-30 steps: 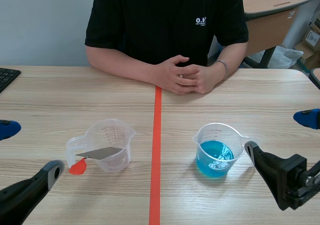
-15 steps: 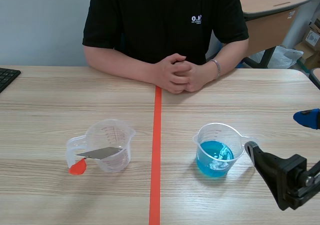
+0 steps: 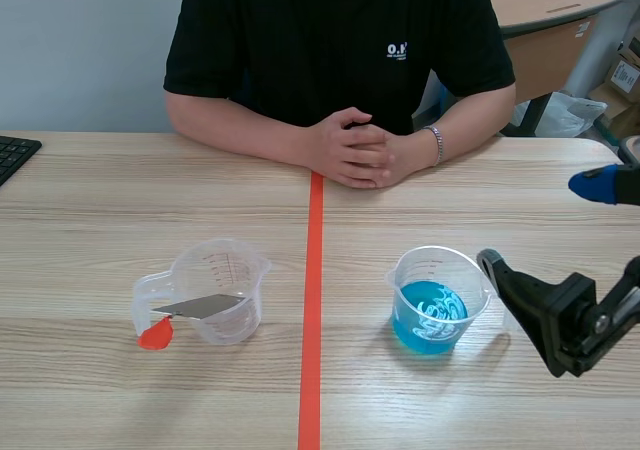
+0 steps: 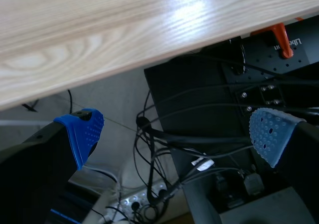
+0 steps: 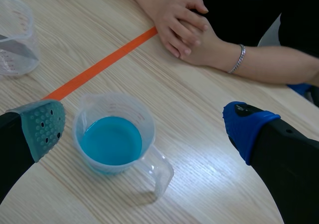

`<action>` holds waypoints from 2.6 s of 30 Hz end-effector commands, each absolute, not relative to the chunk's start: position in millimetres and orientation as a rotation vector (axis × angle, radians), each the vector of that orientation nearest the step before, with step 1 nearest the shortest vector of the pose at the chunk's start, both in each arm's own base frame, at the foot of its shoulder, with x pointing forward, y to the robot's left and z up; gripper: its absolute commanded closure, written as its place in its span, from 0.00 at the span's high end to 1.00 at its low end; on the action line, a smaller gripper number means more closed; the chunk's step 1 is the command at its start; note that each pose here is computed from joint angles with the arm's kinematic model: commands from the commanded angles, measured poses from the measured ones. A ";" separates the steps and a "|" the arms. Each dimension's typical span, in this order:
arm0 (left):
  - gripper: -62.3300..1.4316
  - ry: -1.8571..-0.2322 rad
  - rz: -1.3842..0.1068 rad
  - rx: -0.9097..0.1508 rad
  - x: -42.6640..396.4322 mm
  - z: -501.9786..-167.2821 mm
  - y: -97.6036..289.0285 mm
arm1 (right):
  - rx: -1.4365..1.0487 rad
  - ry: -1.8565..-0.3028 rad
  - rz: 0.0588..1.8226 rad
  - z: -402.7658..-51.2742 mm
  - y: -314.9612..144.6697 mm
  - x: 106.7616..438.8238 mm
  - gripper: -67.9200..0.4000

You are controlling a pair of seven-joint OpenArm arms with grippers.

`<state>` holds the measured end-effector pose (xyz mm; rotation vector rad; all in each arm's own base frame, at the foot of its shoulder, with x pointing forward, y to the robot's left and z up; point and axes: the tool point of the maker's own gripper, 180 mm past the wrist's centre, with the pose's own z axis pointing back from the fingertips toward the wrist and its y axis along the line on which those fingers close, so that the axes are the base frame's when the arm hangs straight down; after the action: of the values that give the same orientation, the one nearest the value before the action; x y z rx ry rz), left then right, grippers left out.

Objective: Do the redox reaction experiment.
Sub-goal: 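Lift the metal plate out of the left beaker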

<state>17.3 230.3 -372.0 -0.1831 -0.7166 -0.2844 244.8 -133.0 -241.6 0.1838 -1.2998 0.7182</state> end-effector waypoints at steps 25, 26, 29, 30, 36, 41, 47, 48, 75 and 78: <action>1.00 -0.708 -0.277 -0.293 3.6 -385.9 177.5 | 0.436 -1.291 1.318 -258.2 24.7 197.7 1.00; 1.00 -0.708 -0.277 -0.293 3.4 -385.9 177.5 | 0.450 -1.294 1.329 -257.2 29.3 195.8 1.00; 1.00 -0.707 -0.277 -0.293 3.3 -386.0 177.5 | 0.482 -1.307 1.357 -254.5 41.0 190.9 1.00; 1.00 -0.707 -0.277 -0.293 3.3 -386.1 177.5 | 0.491 -1.308 1.372 -254.4 44.6 188.7 1.00; 1.00 -0.714 -0.277 -0.294 4.3 -385.2 177.4 | 0.500 -1.346 1.426 -255.5 60.9 180.7 1.00; 1.00 -0.730 -0.282 -0.293 8.8 -384.5 177.0 | 0.516 -1.374 1.468 -267.9 71.4 174.8 1.00; 1.00 -0.730 -0.283 -0.290 9.2 -385.7 177.9 | 0.520 -1.473 1.461 -273.6 84.1 172.7 1.00; 1.00 -0.730 -0.283 -0.290 9.2 -385.7 177.9 | 0.519 -1.490 1.467 -274.2 87.6 171.9 1.00; 1.00 -0.730 -0.284 -0.290 9.3 -385.7 177.9 | 0.447 -1.624 1.444 -275.3 130.6 178.1 0.66; 1.00 -0.730 -0.284 -0.290 9.3 -385.7 177.9 | 0.448 -1.624 1.444 -275.3 130.7 178.1 0.55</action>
<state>8.7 177.9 -388.6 -0.2905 -0.7170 -0.2886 174.9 128.3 -285.8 0.4455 -1.5851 1.4495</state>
